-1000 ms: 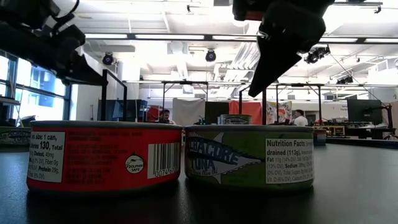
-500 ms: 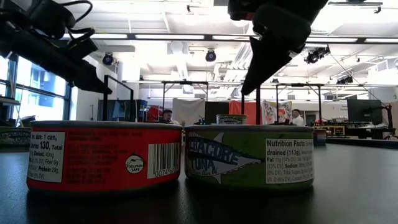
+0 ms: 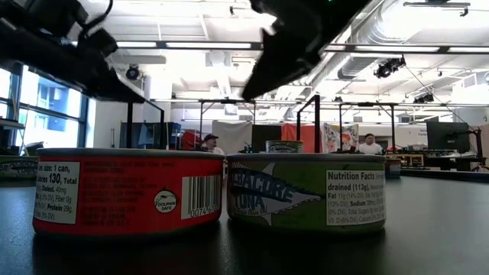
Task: Stack canned seafood by type on shelf
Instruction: Put the red tuna can on the shelf
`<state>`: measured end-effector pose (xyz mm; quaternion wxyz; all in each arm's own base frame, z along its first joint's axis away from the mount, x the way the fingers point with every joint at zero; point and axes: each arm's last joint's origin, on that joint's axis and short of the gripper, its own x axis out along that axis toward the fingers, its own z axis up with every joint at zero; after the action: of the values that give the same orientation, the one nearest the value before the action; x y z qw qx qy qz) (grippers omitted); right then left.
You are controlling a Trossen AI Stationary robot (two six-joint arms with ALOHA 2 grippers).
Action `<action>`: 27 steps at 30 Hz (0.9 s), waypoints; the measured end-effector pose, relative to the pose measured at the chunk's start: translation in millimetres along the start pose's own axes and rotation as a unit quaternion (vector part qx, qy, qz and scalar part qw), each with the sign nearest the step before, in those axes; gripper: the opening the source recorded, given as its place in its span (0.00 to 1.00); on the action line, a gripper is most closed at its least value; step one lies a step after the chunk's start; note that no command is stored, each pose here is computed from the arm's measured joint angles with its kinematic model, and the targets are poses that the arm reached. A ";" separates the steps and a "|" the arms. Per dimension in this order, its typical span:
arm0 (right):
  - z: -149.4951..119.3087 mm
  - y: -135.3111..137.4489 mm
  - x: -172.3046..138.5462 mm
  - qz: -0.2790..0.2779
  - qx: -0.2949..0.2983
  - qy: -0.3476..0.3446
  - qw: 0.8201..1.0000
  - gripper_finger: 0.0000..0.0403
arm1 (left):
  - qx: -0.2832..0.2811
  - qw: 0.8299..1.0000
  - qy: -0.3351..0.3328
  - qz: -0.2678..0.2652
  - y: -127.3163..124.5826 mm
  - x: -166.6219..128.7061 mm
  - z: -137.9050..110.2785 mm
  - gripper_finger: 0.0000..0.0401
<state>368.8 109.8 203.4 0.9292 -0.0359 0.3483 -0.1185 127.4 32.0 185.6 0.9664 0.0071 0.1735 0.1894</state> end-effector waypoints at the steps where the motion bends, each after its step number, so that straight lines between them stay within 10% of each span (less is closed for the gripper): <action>1: 0.2 -2.5 6.1 0.009 0.004 -0.020 1.000 0.19 | -0.001 1.000 -0.005 -0.026 -4.4 -1.1 2.3 0.00; 9: -17.1 -18.7 72.2 0.047 0.047 -0.038 0.997 0.28 | 0.006 0.961 -0.068 -0.269 -37.0 -11.6 14.9 0.00; 18: -10.5 -39.4 98.5 0.044 0.100 0.055 0.992 0.23 | -0.003 0.964 -0.085 -0.251 -42.0 -13.1 18.3 0.00; 27: 23.2 -46.6 69.7 -0.097 0.050 0.074 0.991 0.19 | -0.007 0.968 -0.078 -0.237 -41.9 -11.0 17.2 0.00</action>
<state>425.7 47.1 183.3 0.8856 -0.0141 0.4044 -0.2281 138.9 -10.1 202.1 0.9943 -0.0261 0.0931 -0.0447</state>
